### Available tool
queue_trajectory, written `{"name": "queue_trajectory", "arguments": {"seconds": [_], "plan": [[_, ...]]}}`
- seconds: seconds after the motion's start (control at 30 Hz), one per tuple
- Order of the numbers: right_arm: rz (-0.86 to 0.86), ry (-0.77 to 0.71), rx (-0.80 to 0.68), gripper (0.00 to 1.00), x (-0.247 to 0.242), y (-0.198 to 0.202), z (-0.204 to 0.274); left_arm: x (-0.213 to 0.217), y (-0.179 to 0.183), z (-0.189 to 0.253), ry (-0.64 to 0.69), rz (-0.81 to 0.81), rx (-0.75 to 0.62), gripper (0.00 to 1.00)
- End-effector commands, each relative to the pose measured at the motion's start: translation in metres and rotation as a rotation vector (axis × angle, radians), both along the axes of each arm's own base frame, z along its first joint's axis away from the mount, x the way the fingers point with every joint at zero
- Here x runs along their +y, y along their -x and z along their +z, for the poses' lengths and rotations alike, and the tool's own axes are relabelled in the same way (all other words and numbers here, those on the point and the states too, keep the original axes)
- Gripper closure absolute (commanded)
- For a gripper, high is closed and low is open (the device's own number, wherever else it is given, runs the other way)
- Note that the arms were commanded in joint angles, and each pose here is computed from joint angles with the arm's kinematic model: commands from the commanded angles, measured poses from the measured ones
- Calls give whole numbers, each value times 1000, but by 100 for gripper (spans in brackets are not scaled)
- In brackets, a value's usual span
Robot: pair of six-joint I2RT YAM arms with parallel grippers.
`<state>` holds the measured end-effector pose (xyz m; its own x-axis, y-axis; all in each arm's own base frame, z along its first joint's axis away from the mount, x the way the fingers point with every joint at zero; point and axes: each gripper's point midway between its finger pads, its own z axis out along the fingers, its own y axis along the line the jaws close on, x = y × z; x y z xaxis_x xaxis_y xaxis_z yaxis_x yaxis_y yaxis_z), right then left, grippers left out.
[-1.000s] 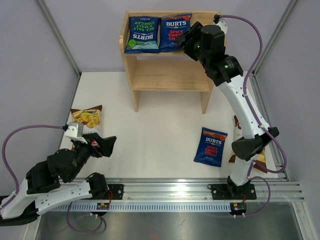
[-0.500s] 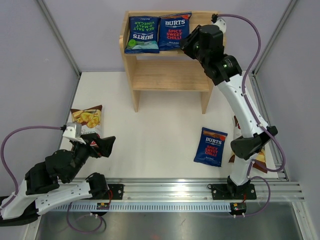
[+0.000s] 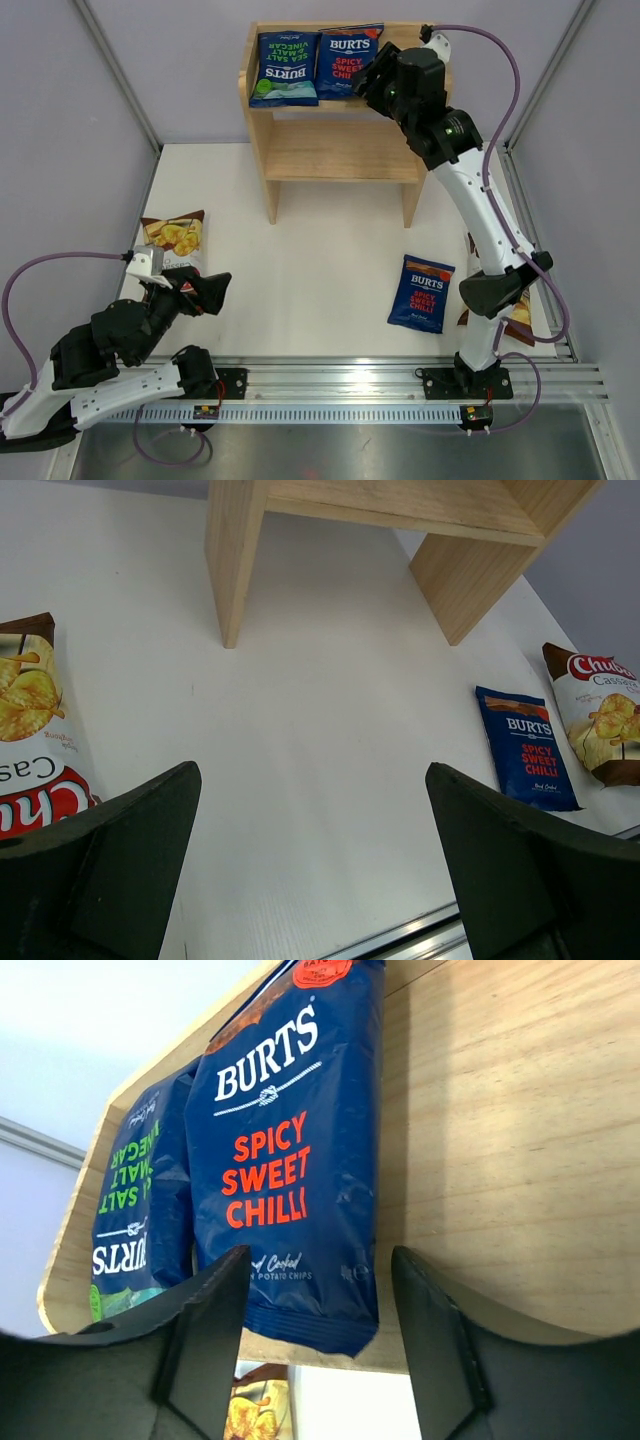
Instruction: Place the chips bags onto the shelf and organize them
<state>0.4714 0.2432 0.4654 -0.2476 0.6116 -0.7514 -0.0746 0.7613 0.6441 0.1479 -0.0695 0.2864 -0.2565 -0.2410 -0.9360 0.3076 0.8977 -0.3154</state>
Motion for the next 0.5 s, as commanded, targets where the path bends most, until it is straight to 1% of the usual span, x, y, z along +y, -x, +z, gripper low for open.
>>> {"name": "queue_trajectory", "arguments": {"seconds": [0.0, 0.03, 0.17, 0.23, 0.3, 0.33, 0.37, 0.43, 0.47], "plan": [[-39, 43, -45, 33, -21, 21, 25, 1, -2, 7, 31, 13, -17, 1], [-39, 51, -45, 29, -22, 22, 26, 0, -2, 7, 30, 13, -15, 1], [-70, 106, -45, 23, -35, 28, 31, -1, -2, 6, 25, 12, -11, 1], [-84, 134, -54, 22, -42, 33, 34, -1, -2, 6, 29, 15, -9, 1], [-63, 161, -79, 18, -49, 47, 44, -3, -3, 7, 35, 16, 1, 1], [-42, 167, -90, 10, -49, 54, 47, -5, -3, 6, 41, 18, 8, 1], [-23, 170, -112, 1, -54, 69, 57, -12, -5, 3, 28, 17, 28, 1], [72, 193, -131, 0, -49, 89, 61, -30, -5, 1, 47, -15, 58, 1], [114, 196, -153, 0, -53, 108, 68, -40, -6, -1, 40, -31, 72, 1]]}}
